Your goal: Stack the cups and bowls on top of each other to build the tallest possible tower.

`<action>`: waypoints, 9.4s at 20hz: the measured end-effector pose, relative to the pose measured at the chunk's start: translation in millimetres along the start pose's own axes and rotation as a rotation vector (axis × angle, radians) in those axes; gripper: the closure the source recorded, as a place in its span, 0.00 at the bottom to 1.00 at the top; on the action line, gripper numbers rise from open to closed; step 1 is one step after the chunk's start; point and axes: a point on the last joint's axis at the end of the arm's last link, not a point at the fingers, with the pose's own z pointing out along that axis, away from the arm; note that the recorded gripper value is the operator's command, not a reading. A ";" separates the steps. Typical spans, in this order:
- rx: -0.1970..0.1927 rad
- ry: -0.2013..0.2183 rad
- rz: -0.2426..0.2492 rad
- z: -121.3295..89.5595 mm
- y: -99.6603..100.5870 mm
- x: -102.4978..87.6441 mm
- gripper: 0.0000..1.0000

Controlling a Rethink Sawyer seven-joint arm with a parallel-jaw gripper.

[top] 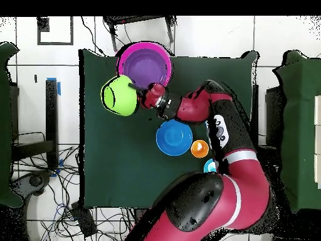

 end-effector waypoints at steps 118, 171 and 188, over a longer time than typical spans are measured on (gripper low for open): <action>0.530 -0.117 0.068 -130.9 -29.1 43.7 1.00; 0.445 0.553 0.904 -246.9 13.4 225.8 1.00; 0.354 0.565 0.894 -246.5 18.4 250.8 1.00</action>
